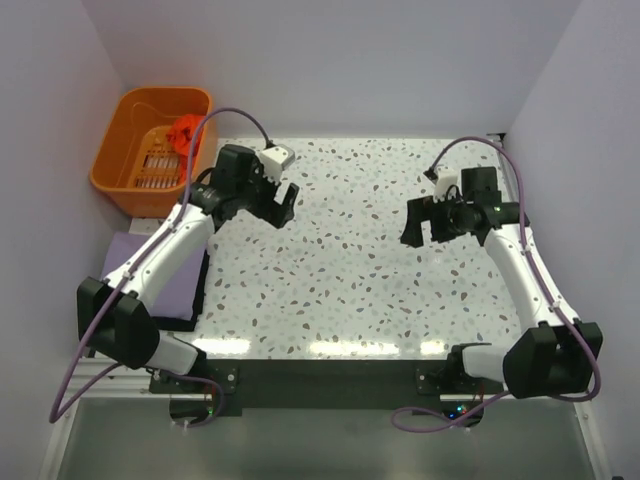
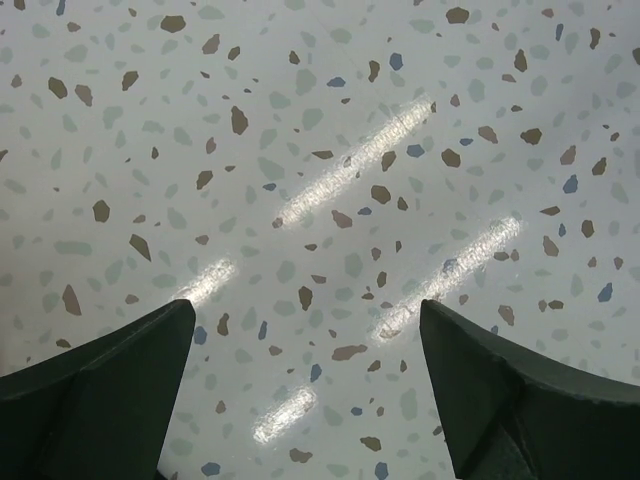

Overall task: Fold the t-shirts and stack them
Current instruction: Grab the tshirt from the pile

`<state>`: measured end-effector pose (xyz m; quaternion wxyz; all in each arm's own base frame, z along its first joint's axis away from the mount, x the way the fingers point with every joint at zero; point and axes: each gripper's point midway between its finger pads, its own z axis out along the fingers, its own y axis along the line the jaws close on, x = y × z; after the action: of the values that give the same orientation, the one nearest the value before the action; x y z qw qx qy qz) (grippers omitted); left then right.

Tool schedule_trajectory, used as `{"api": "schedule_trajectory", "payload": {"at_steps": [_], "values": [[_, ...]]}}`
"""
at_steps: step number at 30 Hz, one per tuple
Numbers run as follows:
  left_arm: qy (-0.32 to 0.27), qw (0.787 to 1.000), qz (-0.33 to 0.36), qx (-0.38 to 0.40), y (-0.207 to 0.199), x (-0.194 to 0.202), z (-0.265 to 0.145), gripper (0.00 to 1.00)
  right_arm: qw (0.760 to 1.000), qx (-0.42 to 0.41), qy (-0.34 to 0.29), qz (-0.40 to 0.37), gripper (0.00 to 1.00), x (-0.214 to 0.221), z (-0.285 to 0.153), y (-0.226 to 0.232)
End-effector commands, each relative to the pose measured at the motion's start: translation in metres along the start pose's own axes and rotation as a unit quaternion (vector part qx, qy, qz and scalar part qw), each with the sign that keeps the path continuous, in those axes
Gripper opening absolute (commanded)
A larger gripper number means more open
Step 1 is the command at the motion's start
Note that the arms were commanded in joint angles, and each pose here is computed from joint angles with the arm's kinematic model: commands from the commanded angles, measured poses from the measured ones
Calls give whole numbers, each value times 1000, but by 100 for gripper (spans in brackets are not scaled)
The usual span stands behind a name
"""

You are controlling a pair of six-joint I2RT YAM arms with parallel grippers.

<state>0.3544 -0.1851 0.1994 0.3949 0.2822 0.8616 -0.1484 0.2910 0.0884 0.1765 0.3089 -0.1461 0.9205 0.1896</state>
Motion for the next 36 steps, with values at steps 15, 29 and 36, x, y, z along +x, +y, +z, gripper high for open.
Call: {"api": "schedule_trajectory", "payload": {"at_steps": [15, 29, 36], "values": [[-215, 951, -176, -136, 250, -137, -113, 100, 994, -106, -27, 9, 99, -33, -3, 29], [-69, 958, -181, -212, 394, -7, -19, 100, 996, -88, -1, 12, 99, -35, 22, 10], [-87, 957, -247, -123, 395, 19, 51, 100, 997, -70, 16, 7, 99, -29, 29, 0]]}}
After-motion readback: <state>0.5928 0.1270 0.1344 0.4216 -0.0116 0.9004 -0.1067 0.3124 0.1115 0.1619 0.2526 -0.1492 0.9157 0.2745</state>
